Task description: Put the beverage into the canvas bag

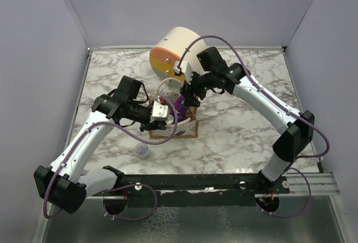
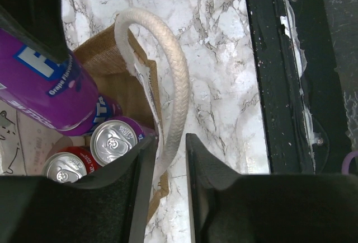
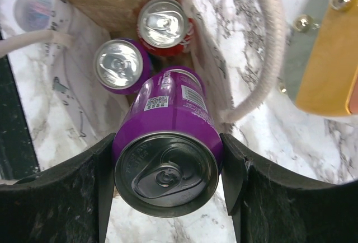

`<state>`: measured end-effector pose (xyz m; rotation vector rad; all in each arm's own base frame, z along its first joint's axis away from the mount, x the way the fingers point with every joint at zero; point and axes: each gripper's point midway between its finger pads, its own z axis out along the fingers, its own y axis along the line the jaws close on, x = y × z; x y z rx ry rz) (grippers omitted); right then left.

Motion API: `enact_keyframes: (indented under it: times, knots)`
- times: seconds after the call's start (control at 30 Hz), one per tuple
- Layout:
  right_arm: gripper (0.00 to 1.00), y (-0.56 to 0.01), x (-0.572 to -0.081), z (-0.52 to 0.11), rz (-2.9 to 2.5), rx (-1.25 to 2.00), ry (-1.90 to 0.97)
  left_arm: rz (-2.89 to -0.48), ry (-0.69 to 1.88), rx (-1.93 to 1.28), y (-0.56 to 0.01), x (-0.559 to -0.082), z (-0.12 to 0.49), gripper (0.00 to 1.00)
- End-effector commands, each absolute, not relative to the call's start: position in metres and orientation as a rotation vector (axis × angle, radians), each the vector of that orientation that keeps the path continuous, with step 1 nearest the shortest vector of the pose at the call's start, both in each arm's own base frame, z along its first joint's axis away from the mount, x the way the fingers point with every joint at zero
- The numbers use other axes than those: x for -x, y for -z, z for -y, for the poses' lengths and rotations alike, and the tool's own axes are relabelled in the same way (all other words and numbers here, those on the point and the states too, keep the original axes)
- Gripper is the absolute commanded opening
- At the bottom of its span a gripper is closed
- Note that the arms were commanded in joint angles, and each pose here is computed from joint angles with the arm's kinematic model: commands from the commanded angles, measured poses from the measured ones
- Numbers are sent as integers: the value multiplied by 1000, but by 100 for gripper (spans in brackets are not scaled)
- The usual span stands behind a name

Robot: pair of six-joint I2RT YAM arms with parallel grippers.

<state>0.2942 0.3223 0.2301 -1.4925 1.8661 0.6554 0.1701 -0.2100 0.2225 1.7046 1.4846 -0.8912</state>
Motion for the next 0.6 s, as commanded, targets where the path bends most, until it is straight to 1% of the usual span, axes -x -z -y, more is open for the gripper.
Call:
enact_keyframes:
  times: [0.0,0.13,0.23,0.57]
  knots:
    - [13,-263,-315,-316,-1807,1404,-513,-1410,911,-1713,-229,-163,212,17]
    - [13,-261,-317,-303,-1842,1397,-436,-1399,908,-1716,-229,-162,212,9]
    - [13,-260,-318,-295,-1860,1395,-389,-1393,907,-1722,-228,-162,212,0]
    - [10,-264,-323,-276,-1915,1387,-269,-1382,889,-1738,-223,-162,210,0]
